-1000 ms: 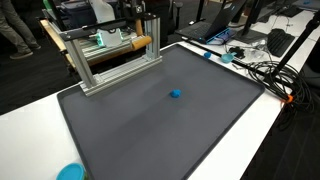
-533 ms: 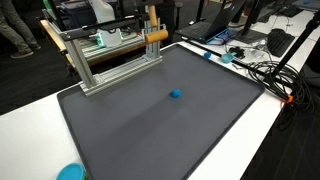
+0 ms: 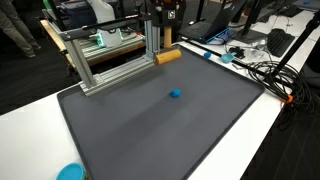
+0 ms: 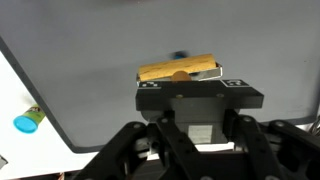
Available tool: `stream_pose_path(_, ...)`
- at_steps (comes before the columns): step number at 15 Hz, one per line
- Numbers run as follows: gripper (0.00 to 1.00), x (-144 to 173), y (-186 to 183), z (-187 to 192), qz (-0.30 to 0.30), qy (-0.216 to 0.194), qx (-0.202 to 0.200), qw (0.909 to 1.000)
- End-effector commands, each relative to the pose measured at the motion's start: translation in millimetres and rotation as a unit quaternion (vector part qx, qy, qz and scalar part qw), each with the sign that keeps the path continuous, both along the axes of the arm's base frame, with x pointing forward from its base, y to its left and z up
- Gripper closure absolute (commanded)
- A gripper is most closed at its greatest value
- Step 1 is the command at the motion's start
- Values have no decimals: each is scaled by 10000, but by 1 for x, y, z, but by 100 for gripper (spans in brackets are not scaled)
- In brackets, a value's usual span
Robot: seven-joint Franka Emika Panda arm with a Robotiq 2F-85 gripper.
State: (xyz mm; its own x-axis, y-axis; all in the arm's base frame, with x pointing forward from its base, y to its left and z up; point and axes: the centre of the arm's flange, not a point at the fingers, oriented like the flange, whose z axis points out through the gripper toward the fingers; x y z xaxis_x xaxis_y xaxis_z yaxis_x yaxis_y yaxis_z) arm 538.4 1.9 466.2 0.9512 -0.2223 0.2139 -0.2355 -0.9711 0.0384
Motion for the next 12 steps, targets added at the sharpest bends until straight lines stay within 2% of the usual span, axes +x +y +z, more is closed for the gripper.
stream_pose_path(1, 53, 6, 0, -3, -27, 39, 14, 10000)
stream_pose_path(2, 78, 10, 4, -9, 72, 123, 148, 9998)
stream_pose_path(7, 78, 46, -1, -52, 173, 78, 312, 9993)
stream_pose_path(12, 78, 73, -13, -75, 247, 115, 228, 9994)
